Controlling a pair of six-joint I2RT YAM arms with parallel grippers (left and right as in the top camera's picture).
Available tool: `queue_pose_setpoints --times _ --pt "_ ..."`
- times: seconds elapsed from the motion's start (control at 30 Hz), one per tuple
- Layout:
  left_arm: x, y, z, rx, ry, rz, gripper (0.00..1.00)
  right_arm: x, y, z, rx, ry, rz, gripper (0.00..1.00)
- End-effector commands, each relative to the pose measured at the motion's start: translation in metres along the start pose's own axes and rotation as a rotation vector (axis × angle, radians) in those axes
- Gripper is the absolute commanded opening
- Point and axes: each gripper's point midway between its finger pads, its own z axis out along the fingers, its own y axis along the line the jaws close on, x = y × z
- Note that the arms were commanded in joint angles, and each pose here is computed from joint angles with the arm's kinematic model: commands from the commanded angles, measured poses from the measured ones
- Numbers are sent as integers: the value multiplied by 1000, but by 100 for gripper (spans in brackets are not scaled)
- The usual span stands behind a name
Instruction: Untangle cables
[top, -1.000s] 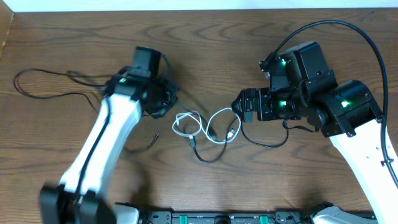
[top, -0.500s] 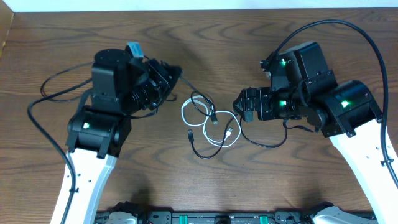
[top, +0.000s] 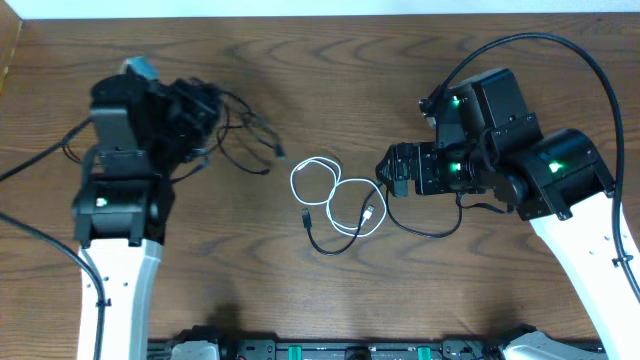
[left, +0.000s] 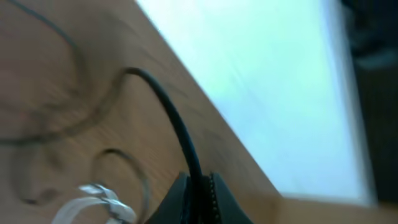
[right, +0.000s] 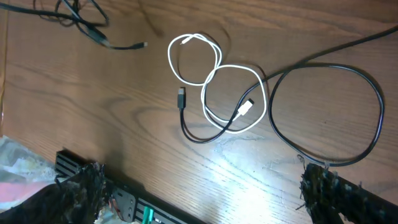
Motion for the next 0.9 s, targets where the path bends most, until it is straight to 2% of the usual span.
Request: queue_pose_setpoints --times 0.0,0.13,0.2,0.23,0.27,0.3,0.33,0.43,0.67,0.77,0.87 --pt "-61 61 -13 -250 -224 38 8 0 1 0 1 -1 -5 99" --pt "-108 144 -50 -543 -387 -89 8 0 1 0 2 -1 -5 99" --pt "-120 172 -60 -610 -395 -135 9 0 1 0 1 -2 -5 99" --pt "-124 183 -61 -625 -382 -147 16 0 1 0 1 -2 -5 99" --pt "-127 197 -58 -634 -344 -157 47 0 1 0 1 -2 -5 99" --pt "-126 204 -53 -631 -310 -162 66 0 1 0 1 -2 -5 99" --pt "-124 212 -48 -627 -265 -166 74 -1 1 0 0 -4 -6 99" --pt "-112 227 -29 -620 -161 -209 84 -1 1 1 1 -3 -6 99" --pt "-73 258 11 -688 62 -226 86 2 -1 6 10 19 2 99" --pt "-59 270 20 -726 132 -237 80 2 -2 7 11 23 3 99" --pt "-51 280 27 -746 190 -204 80 2 -2 8 12 25 4 99"
